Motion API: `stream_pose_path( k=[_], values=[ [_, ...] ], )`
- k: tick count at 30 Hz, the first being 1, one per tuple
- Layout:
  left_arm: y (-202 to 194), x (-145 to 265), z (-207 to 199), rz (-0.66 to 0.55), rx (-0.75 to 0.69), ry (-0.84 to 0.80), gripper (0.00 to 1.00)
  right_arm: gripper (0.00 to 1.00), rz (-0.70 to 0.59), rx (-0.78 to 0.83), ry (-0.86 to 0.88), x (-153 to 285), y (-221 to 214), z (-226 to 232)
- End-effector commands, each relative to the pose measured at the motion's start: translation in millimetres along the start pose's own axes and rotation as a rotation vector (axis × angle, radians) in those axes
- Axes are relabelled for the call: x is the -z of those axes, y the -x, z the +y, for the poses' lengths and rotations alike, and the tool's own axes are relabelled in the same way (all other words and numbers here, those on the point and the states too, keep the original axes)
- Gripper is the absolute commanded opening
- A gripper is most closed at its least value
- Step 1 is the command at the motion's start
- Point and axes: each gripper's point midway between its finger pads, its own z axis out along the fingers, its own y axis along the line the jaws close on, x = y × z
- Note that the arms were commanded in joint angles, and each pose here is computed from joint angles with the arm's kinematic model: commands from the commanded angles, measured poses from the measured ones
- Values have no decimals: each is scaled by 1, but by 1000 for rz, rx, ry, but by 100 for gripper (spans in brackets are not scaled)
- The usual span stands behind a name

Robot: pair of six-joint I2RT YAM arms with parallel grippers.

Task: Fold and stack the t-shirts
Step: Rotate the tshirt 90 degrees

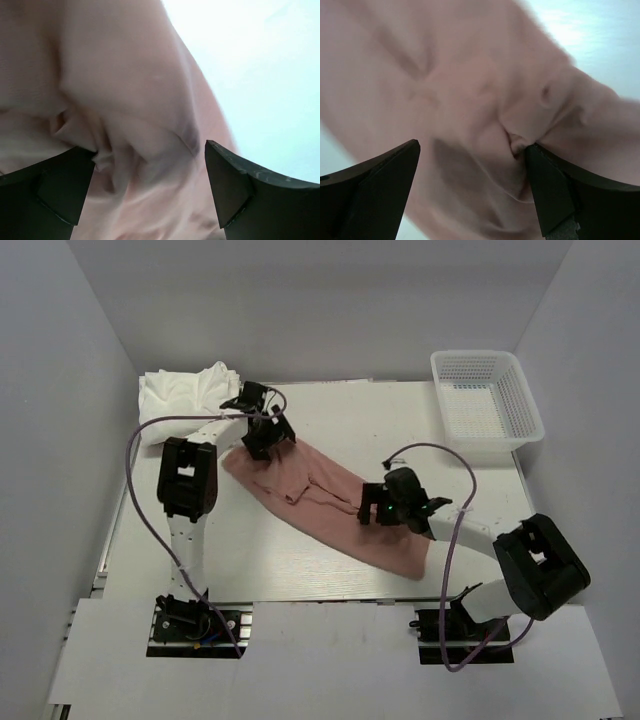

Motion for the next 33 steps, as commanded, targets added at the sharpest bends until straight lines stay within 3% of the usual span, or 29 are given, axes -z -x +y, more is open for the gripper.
stream_pose_path(
  k=[1, 4, 6, 7, 12, 15, 18, 24, 28, 33],
  values=[
    [-14, -69, -3, 74, -72, 37, 99, 90, 424, 32, 109, 32, -116, 26],
    [8, -100, -64, 48, -116, -96, 99, 90, 473, 144, 224, 54, -130, 65],
    [-10, -136, -69, 107, -103, -130, 99, 90, 475, 226, 339, 70, -133, 98],
    [-4, -139, -91, 77, -114, -201, 99, 90, 477, 243, 385, 76, -132, 110],
    [-8, -162, -127, 52, -65, -377, 99, 90, 450, 436, 518, 95, -136, 146],
    [3, -161, -144, 21, -43, -437, 99, 90, 418, 473, 532, 98, -132, 154],
    [19, -155, -151, -46, -43, -439, 99, 90, 373, 468, 406, 93, -119, 140],
    [73, -124, -168, -223, -16, -449, 99, 90, 256, 409, 380, 110, -90, 143],
    [112, -75, -186, -325, -5, -498, 99, 90, 202, 338, 323, 113, -79, 134],
    [132, 33, -229, -427, -151, -618, 99, 90, 158, 191, 214, 119, -76, 110]
  ],
)
